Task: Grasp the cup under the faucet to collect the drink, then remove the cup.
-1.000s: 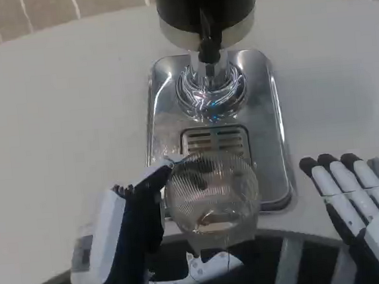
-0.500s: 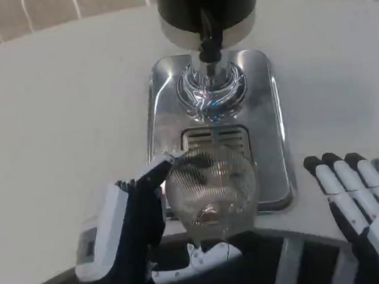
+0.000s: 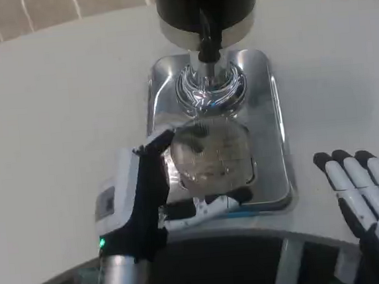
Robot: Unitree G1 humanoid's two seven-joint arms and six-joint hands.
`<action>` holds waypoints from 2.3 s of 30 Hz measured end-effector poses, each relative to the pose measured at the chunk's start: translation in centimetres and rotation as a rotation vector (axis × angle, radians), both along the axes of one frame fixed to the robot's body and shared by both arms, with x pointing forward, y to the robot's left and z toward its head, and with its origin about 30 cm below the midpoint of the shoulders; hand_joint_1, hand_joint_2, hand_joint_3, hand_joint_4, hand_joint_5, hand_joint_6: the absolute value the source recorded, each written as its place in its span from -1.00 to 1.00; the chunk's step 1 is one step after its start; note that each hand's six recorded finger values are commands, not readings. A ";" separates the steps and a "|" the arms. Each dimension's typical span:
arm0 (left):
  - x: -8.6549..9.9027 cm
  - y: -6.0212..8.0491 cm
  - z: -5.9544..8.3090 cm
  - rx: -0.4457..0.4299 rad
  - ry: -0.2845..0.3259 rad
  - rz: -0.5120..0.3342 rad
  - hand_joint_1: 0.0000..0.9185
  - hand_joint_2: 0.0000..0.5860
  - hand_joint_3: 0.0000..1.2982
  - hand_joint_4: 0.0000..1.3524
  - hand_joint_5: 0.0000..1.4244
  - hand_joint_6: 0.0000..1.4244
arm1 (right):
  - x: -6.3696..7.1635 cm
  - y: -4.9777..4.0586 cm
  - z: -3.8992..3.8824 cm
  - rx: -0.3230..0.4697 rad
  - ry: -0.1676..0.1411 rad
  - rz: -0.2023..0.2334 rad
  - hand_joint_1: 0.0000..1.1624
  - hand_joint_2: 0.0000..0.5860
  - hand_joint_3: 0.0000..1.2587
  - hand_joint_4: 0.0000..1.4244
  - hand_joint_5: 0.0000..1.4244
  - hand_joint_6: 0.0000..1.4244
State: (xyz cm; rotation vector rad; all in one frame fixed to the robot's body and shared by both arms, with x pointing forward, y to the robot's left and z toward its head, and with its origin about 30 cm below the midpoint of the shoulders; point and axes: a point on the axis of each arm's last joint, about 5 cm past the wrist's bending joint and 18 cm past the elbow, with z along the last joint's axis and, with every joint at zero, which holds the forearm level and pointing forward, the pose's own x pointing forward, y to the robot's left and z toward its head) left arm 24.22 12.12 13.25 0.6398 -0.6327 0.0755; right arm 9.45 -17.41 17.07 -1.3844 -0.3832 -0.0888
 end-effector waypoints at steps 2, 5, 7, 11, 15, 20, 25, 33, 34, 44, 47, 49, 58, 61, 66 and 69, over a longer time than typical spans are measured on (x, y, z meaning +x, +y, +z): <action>0.7 -0.1 0.0 0.005 0.006 0.003 0.63 -0.73 0.64 0.94 1.00 1.00 | 0.0 -0.01 0.00 0.001 0.001 -0.005 0.11 0.25 -1.00 -1.00 -1.00 -1.00; 1.9 -0.1 -0.1 0.019 0.025 0.016 0.63 -0.73 0.64 0.94 1.00 1.00 | 0.0 -0.02 0.00 0.002 0.003 -0.011 0.11 0.26 -1.00 -1.00 -1.00 -1.00; 2.5 -0.1 -0.1 0.026 0.034 0.022 0.64 -0.73 0.64 0.94 1.00 1.00 | -0.1 -0.04 0.00 0.003 0.005 -0.015 0.11 0.26 -1.00 -1.00 -1.00 -1.00; 3.6 0.0 0.0 0.037 0.046 0.033 0.64 -0.73 0.64 0.94 1.00 1.00 | -0.1 -0.05 0.10 0.002 0.009 -0.017 0.12 0.26 -1.00 -1.00 -1.00 -1.00; 4.7 -0.2 0.1 0.033 0.058 0.043 0.64 -0.73 0.64 0.94 1.00 1.00 | -0.1 -0.06 0.23 0.000 0.010 -0.020 0.12 0.26 -1.00 -1.00 -1.00 -1.00; 6.0 -0.3 0.7 0.021 0.061 0.060 0.64 -0.73 0.64 0.94 1.00 1.00 | -0.1 -0.07 0.36 -0.001 0.014 -0.022 0.12 0.26 -1.00 -1.00 -1.00 -1.00; 6.9 -0.3 1.1 0.016 0.062 0.084 0.63 -0.68 0.57 0.86 0.98 1.00 | -0.2 -0.14 0.46 -0.005 0.014 -0.027 0.12 0.26 -1.00 -1.00 -1.00 -1.00; 7.2 -0.4 1.1 -0.002 0.067 0.086 0.19 -0.64 -0.40 -0.22 0.38 0.71 | -0.2 -0.19 0.48 -0.002 0.017 -0.037 0.13 0.24 -1.00 -1.00 -1.00 -1.00; 7.2 -0.4 1.1 -0.003 0.068 0.085 0.11 -0.65 -0.51 -0.33 0.30 0.68 | -0.2 -0.17 0.47 0.000 0.017 -0.037 0.13 0.23 -1.00 -1.00 -1.00 -1.00; 7.2 0.1 1.1 0.038 0.069 0.055 -0.14 -0.74 -0.76 -0.68 -0.04 0.38 | -0.2 0.07 0.41 0.012 0.019 -0.034 0.15 0.24 -1.00 -1.00 -1.00 -1.00; 7.1 0.2 1.1 0.039 0.060 0.049 -0.19 -0.78 -0.83 -0.83 -0.24 0.09 | -0.2 0.09 0.41 0.013 0.021 -0.033 0.15 0.24 -1.00 -1.00 -1.00 -1.00; 6.9 0.2 1.1 0.038 0.055 0.045 -0.26 -0.81 -0.88 -0.94 -0.40 -0.13 | -0.2 0.10 0.41 0.014 0.021 -0.033 0.15 0.23 -1.00 -1.00 -1.00 -1.00; 4.8 2.1 0.5 0.171 -0.019 0.040 -0.63 -0.91 -1.00 -1.00 -0.71 -0.62 | 0.6 0.23 0.97 0.023 -0.018 -0.020 0.15 0.23 -1.00 -1.00 -1.00 -1.00; 3.7 3.2 0.0 0.158 0.012 0.052 -0.67 -0.93 -1.00 -1.00 -0.73 -0.62 | 1.2 0.29 1.22 0.030 -0.037 -0.018 0.15 0.23 -1.00 -1.00 -1.00 -1.00; 2.8 4.6 0.9 0.172 -0.015 0.081 -0.75 -0.97 -1.00 -1.00 -0.72 -0.62 | 2.2 0.25 1.28 0.058 -0.037 -0.010 0.15 0.23 -1.00 -1.00 -1.00 -1.00; 1.9 5.2 1.1 0.176 -0.026 0.104 -0.83 -0.97 -1.00 -1.00 -0.72 -0.62 | 2.9 0.14 1.42 0.076 -0.046 -0.004 0.15 0.24 -1.00 -1.00 -1.00 -1.00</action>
